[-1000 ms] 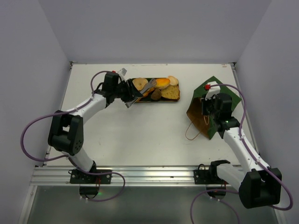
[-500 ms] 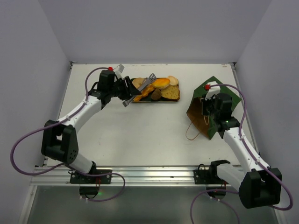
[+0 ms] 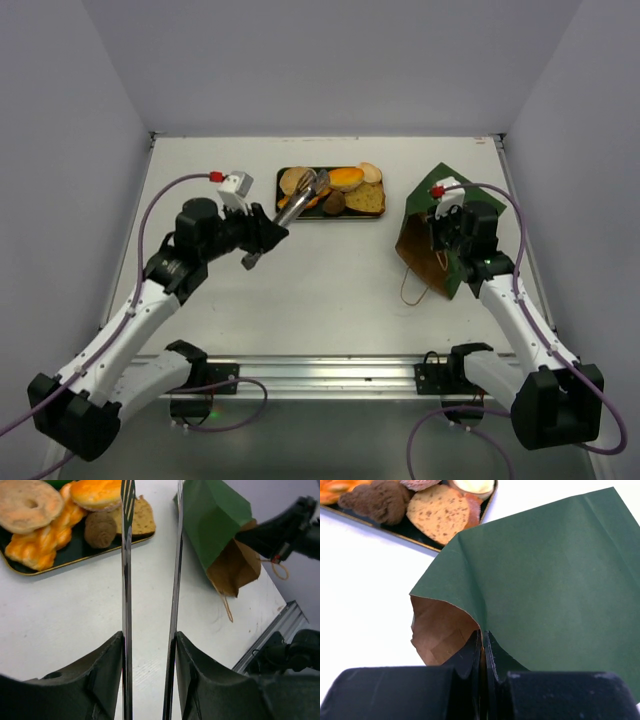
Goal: Take the fake bread out of the paper bag
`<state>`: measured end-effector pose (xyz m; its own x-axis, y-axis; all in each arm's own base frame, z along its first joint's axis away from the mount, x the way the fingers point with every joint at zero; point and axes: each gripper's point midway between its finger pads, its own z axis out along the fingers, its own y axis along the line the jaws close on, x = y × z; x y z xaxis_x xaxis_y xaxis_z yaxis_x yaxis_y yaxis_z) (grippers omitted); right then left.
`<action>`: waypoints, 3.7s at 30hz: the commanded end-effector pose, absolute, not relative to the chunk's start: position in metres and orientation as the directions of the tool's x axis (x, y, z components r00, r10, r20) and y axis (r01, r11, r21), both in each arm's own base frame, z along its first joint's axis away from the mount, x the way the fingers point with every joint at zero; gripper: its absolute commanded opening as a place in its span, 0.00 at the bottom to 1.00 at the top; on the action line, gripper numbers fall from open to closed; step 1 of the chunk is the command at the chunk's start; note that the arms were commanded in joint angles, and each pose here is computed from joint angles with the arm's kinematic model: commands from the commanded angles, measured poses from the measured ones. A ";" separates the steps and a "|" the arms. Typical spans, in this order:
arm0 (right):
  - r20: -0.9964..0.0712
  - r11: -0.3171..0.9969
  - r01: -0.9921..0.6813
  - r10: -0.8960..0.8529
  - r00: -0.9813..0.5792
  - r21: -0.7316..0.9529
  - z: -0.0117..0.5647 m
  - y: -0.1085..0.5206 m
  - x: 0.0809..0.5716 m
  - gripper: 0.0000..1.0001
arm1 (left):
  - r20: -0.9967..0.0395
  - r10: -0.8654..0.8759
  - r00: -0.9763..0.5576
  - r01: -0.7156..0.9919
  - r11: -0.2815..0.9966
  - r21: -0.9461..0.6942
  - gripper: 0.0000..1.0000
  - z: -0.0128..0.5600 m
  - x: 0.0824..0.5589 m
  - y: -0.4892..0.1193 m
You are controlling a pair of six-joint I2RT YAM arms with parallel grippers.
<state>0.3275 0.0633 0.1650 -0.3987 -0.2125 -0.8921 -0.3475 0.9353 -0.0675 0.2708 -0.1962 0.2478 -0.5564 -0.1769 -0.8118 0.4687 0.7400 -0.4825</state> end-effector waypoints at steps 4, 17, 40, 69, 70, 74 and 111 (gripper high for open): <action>-0.905 0.900 -0.427 -0.253 -0.341 -0.091 0.183 0.070 0.327 0.03 | -0.858 -0.068 -0.509 0.478 0.806 -0.348 0.45 0.180 0.229 -0.207; -0.912 0.811 -0.570 -0.325 -0.248 -0.134 0.201 0.079 0.309 0.00 | -0.842 -0.005 -0.539 0.354 0.906 -0.233 0.45 0.100 0.217 -0.200; -0.908 0.793 -0.596 -0.332 -0.256 -0.123 0.286 0.079 0.291 0.00 | -0.810 -0.001 -0.586 0.304 0.927 -0.221 0.85 0.056 0.203 -0.183; -0.751 0.924 0.116 0.365 -0.551 0.364 0.300 0.019 0.315 0.00 | -0.878 -0.252 -0.408 0.178 0.921 -0.347 1.00 0.184 0.201 -0.137; -0.753 0.924 0.121 0.367 -0.546 0.363 0.298 0.017 0.318 0.00 | -0.878 -0.255 -0.405 0.182 0.919 -0.351 1.00 0.186 0.201 -0.137; -0.731 0.927 0.158 0.365 -0.577 0.339 0.266 0.008 0.327 0.00 | -0.876 -0.261 -0.406 0.185 0.915 -0.359 1.00 0.187 0.200 -0.137; -0.975 0.977 0.199 -0.032 -0.219 -0.077 0.395 -0.050 0.253 0.99 | -0.900 -0.282 -0.332 0.237 0.899 -0.369 1.00 0.249 0.193 -0.127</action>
<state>0.2658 -0.0432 0.4031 -0.1884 -0.0067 -0.9821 0.1724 0.9842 -0.0398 0.1939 -0.1350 0.2310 -0.3652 -0.2691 -0.8912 0.2436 0.8963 -0.3705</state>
